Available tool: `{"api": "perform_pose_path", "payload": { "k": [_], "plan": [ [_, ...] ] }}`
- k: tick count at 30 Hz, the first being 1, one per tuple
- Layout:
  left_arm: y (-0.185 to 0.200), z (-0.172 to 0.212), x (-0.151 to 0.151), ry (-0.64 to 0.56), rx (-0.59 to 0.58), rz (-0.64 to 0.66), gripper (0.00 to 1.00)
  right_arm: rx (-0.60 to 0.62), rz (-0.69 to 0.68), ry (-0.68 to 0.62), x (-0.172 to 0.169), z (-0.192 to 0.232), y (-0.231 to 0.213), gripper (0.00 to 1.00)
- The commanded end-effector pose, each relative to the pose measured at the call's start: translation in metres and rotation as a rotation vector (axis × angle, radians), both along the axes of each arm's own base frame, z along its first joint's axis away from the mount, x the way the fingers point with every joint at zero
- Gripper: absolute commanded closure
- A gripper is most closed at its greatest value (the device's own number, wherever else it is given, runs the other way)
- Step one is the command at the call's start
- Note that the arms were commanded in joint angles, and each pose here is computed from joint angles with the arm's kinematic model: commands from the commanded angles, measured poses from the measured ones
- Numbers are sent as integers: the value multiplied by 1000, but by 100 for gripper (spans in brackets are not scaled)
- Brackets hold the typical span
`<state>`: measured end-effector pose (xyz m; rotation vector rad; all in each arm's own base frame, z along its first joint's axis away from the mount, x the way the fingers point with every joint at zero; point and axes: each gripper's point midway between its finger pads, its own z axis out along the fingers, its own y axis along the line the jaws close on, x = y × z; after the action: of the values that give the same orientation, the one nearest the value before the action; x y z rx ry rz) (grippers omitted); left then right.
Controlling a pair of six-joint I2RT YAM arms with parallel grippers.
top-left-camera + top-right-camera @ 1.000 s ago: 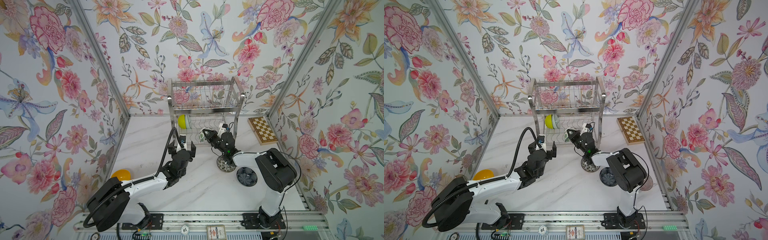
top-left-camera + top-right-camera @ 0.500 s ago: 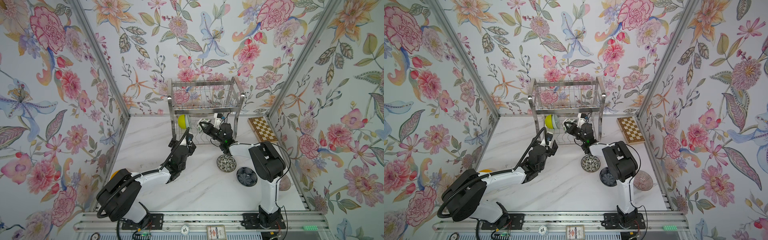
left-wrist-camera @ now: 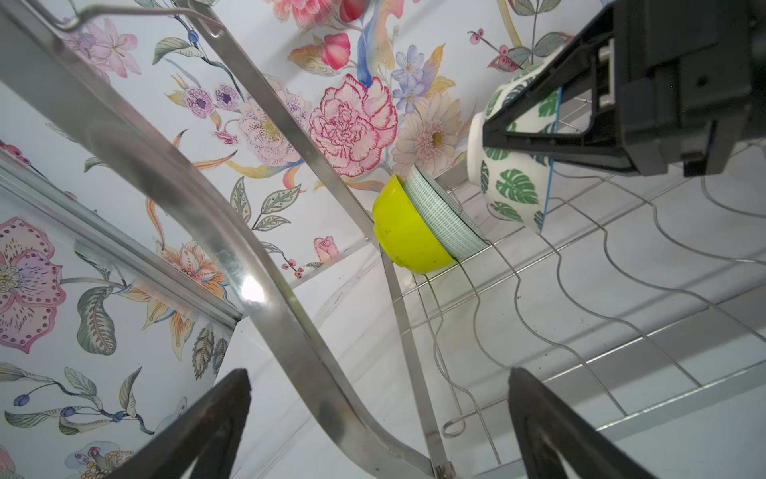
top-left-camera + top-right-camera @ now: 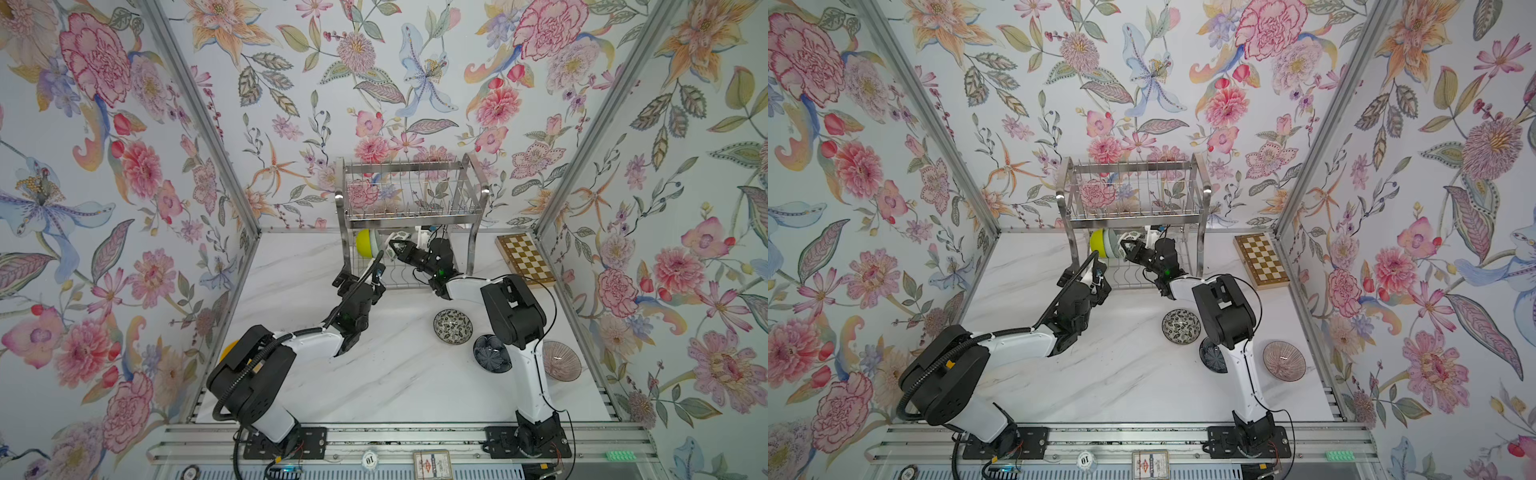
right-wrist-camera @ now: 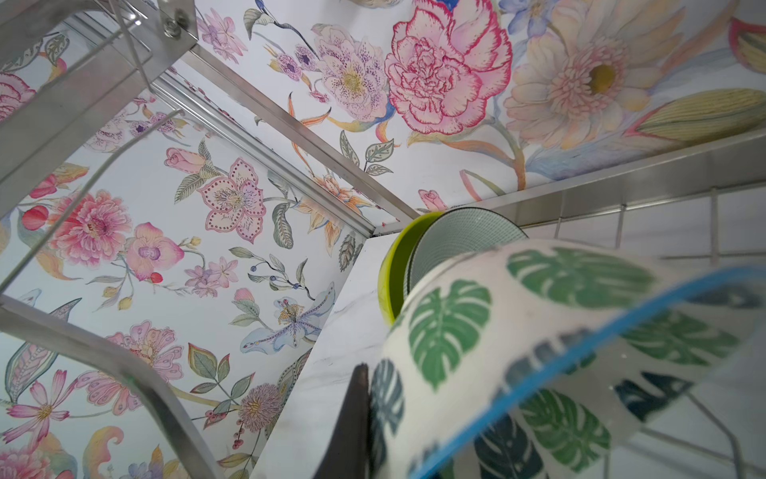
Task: Load the bowls into the dish rack
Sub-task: 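Lower the leaf-patterned bowl into the rack beside the pale green bowl with the right gripper, then press the leaf-patterned bowl against the pale green bowl with the right gripper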
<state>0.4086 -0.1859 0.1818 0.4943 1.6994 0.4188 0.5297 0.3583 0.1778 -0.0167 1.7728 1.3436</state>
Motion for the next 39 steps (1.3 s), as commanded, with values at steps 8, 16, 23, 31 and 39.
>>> {"api": "perform_pose_path", "payload": {
  "k": [8, 16, 23, 31, 39],
  "plan": [
    [-11, 11, 1, -15, -21, -37, 1, 26, 20, -96, 28, 24, 7, 100],
    [-12, 11, 2, -11, -35, -33, 1, 32, 29, -69, 49, 16, 9, 100],
    [-16, 13, 0, -8, -41, -50, 1, 15, 56, -60, 54, 10, 19, 100],
    [-15, 17, 0, -4, -57, -40, 1, 5, 74, -33, 59, 2, 26, 100],
    [-14, 18, 0, -7, -45, -33, 1, 5, 107, -9, 60, -6, 36, 100]
  ]
}}
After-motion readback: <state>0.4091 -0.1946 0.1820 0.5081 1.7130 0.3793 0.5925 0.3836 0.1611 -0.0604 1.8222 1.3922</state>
